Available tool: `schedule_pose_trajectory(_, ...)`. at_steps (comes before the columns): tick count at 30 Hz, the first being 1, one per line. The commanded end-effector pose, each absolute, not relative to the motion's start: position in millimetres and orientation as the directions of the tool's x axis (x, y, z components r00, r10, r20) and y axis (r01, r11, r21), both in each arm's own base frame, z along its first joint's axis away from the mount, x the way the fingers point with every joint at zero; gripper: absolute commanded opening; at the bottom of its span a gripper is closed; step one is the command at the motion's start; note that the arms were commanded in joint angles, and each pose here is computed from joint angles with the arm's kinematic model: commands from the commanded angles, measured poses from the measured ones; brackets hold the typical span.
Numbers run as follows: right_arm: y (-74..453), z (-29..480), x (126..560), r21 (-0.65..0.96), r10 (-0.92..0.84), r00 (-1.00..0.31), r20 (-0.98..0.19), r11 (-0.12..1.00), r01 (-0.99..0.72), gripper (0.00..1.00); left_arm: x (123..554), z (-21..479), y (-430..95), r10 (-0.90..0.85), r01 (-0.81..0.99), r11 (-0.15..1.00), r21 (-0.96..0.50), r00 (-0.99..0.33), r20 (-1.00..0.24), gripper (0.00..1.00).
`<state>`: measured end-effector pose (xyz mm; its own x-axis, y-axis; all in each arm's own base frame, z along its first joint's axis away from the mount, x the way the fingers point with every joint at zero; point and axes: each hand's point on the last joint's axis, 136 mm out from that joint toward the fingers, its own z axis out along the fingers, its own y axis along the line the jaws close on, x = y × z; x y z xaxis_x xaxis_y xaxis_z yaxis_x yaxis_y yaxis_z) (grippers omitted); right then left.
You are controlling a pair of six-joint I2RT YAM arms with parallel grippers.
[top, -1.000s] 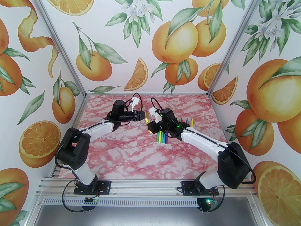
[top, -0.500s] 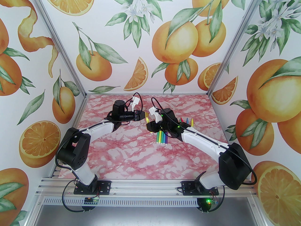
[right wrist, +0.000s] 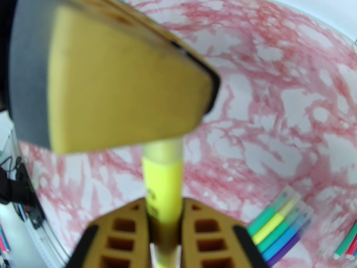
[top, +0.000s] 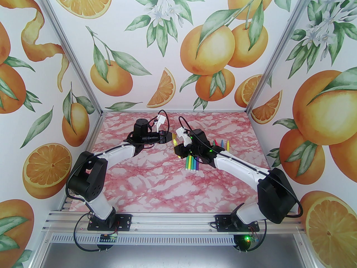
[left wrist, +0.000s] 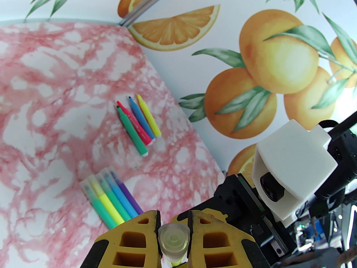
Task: Open the pen caps
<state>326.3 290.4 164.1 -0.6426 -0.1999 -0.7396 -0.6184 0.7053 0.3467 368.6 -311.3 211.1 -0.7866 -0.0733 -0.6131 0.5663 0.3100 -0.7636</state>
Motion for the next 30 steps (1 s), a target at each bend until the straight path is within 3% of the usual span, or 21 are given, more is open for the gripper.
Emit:
schedule_pose_trajectory(1, 283, 152, 317, 0.333, -0.228, -0.655, -0.720, 0.715, -0.614, 0.07, 369, 237, -306, -0.103, 0.613, 0.314, -0.725, -0.737, -0.668, 0.00)
schedule_pose_trajectory(6, 274, 140, 301, 0.324, -0.265, -0.666, -0.697, 0.713, -0.622, 0.00, 383, 237, -293, -0.175, 0.578, 0.354, -0.736, -0.732, -0.659, 0.00)
schedule_pose_trajectory(16, 253, 114, 275, 0.309, -0.315, -0.696, -0.646, 0.725, -0.616, 0.00, 409, 221, -263, -0.284, 0.472, 0.449, -0.759, -0.729, -0.622, 0.00)
schedule_pose_trajectory(30, 251, 101, 264, 0.319, -0.359, -0.710, -0.606, 0.708, -0.630, 0.00, 427, 223, -250, -0.329, 0.437, 0.484, -0.758, -0.711, -0.621, 0.00)
